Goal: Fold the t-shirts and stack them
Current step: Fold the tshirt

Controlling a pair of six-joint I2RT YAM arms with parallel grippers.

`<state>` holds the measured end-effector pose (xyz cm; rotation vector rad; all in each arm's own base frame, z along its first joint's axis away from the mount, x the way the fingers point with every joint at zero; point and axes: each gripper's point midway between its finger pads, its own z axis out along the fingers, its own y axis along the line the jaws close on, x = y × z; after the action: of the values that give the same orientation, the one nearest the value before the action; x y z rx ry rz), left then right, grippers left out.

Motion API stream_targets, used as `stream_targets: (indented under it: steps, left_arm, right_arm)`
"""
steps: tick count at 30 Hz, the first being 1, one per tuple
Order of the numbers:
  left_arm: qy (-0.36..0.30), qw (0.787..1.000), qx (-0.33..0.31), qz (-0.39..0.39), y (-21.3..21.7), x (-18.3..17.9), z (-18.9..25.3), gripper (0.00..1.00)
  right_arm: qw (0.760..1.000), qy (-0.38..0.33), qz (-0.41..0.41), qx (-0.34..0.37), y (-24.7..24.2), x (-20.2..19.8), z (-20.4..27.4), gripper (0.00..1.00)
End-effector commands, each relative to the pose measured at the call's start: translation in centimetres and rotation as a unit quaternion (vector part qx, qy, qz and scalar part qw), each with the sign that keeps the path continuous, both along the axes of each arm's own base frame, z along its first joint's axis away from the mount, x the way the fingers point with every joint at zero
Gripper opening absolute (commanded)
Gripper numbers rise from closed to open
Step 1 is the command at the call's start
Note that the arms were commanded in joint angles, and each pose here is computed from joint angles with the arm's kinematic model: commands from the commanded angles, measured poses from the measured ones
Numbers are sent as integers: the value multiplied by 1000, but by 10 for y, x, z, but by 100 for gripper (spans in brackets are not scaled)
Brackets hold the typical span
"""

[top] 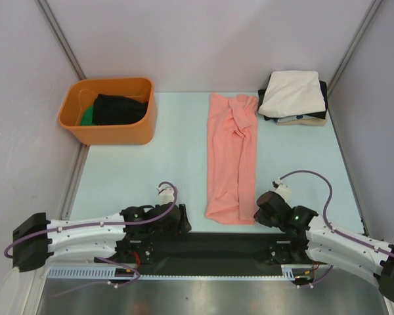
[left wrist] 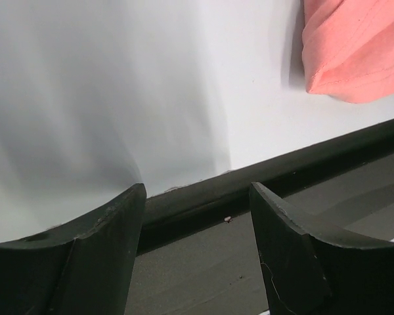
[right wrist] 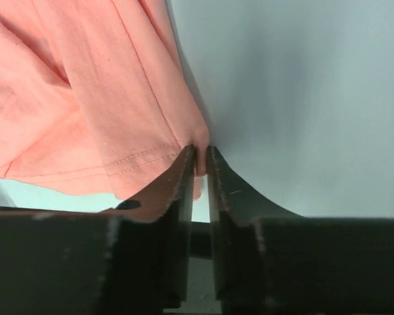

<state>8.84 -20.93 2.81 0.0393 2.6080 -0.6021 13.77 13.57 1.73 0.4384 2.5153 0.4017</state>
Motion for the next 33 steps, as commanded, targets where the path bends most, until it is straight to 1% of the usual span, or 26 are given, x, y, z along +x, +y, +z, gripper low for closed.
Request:
stream_targets:
  steps: [1,2,6,7,9,10,12,14,15,16,18,19,20,22,23,25,26,27,28,29,30,31,32,33]
  left_arm:
    - [-7,1000,-6,8,-2,3,-1,70]
    - [-6,1000,-5,6,-1,2,-2,70]
    - [-4,1000,-4,9,1,2,-5,70]
    - [-4,1000,-6,10,0,2,-5,70]
    - [-4,1000,-8,9,1,1,-6,70]
    - [-5,1000,-13,11,-1,2,-5,70]
    - [-5,1000,-14,10,-2,1,-7,70]
    - [-7,1000,-18,10,-5,3,-6,70]
    - [-6,1000,-18,10,-6,3,-7,70]
    - [-8,1000,-19,8,-8,4,-6,70]
    - [-8,1000,-21,4,-12,5,-5,70]
    - [-10,1000,-23,3,-15,5,-3,70]
    - [-10,1000,-24,1,-17,6,-3,70]
    - [-12,1000,-24,-2,-20,7,-2,70]
    - [-14,999,-30,-4,-24,8,1,70]
    - [-17,999,-31,-6,-27,10,4,70]
    - [-19,999,-34,-8,-30,11,6,70]
    - [-21,999,-37,-6,-31,12,7,70]
    - [-23,999,-41,-6,-33,13,8,71]
    - [-25,999,-42,-5,-34,13,8,72]
    - [-30,998,-51,-4,-37,16,11,72]
    - [-33,998,-55,-2,-39,17,12,74]
    - [-36,998,-59,-1,-41,19,14,74]
    - [-42,997,-68,3,-45,22,18,75]
  right_arm:
    - [1000,-1,-4,-2,0,0,-1,16]
    - [1000,-5,-3,-2,1,3,3,11]
    - [1000,-16,2,-9,5,6,13,0]
    - [1000,-25,5,-5,10,10,24,0]
    - [999,-33,13,-26,12,11,32,0]
    - [999,-44,17,-21,20,17,46,0]
    - [997,-50,28,-48,27,20,49,0]
    - [995,-69,52,-52,49,23,65,0]
    - [993,-62,73,-74,60,19,58,0]
    - [991,-74,81,-73,73,22,68,0]
    - [987,-72,106,-94,93,20,61,3]
    - [983,-85,135,-86,115,17,70,6]
    - [981,-88,149,-89,123,15,70,22]
    - [973,-97,181,-108,136,8,67,63]
    - [972,-102,179,-109,138,7,71,81]
    - [972,-110,171,-116,131,7,74,86]
    - [975,-111,161,-107,128,5,75,88]
    - [976,-108,155,-112,116,4,68,89]
    - [979,-118,142,-86,111,4,78,89]
    - [983,-116,124,-73,103,2,76,89]
    - [985,-109,111,-76,87,-1,65,89]
    - [987,-113,97,-55,77,-2,71,88]
    - [989,-108,86,-50,68,-4,67,86]
    - [993,-100,54,-35,58,-2,65,83]
